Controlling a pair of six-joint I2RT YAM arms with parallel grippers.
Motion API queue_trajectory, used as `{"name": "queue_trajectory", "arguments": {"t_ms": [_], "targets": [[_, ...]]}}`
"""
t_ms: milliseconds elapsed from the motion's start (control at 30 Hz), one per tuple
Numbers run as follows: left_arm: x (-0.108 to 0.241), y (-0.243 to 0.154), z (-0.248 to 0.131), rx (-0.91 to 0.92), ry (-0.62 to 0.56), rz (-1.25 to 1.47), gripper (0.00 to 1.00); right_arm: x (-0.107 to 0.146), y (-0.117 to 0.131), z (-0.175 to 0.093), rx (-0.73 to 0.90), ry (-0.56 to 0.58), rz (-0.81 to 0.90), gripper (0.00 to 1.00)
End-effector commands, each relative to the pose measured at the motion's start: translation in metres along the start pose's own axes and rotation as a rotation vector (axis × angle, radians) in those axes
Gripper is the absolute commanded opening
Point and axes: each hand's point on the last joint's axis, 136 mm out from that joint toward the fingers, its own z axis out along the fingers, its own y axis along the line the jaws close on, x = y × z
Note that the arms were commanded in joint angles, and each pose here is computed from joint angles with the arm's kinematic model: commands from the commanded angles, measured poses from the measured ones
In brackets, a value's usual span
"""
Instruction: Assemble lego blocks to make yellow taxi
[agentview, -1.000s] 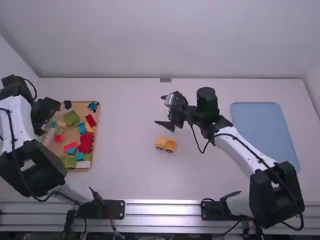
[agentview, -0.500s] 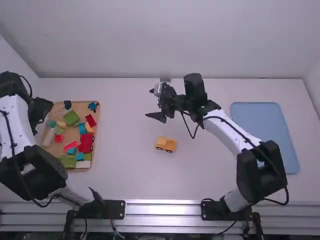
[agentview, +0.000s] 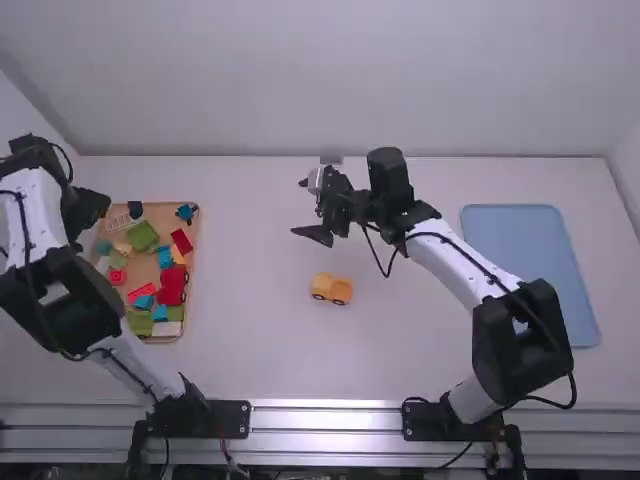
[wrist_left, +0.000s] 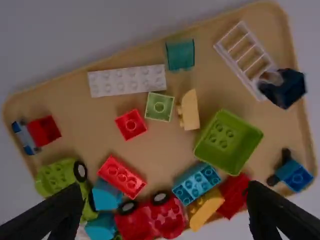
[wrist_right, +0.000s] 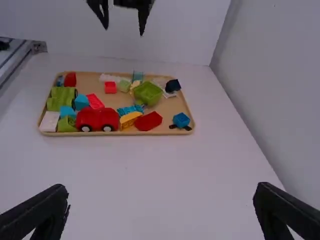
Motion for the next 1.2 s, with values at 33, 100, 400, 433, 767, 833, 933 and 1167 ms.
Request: {"name": "queue_trajectory", "arguments": {"t_ms": [33,100,400,433,767,833,933,1167], "targets": [[-0.003,-0.014,0.023,-0.026,0.052,0.0,0.84,-0.008,-0.004,0.001,-0.002,-0.012,-0.004,0.99],[-0.004,-0.016,0.039,-0.048,0.08,0.006,0.83,-0.007,-0.003,0.001,-0.005,-0.007,0.0,0.99],[0.003,-0.023,0.101,-0.103,0.153,-0.037,0.57,-0.006,-0.003,0.001,-0.005,-0.005,0.004,0.99],[0.003,-0.023,0.105,-0.11,0.15,-0.047,0.56,-0.005,-0.004,0.001,0.001,-0.002,0.009,0.99],[0.014,-0.027,0.129,-0.112,0.136,-0.066,0.57,0.004,-0.007,0.001,0.027,0.039,0.029,0.99],[0.02,-0.027,0.133,-0.117,0.145,-0.066,0.56,0.004,-0.007,0.001,0.029,0.039,0.027,0.99],[0.025,-0.022,0.138,-0.136,0.152,-0.088,0.54,0.005,-0.009,-0.001,0.034,0.04,0.031,0.99],[0.026,-0.02,0.146,-0.132,0.148,-0.089,0.5,0.005,-0.009,-0.001,0.034,0.041,0.033,0.99]]}}
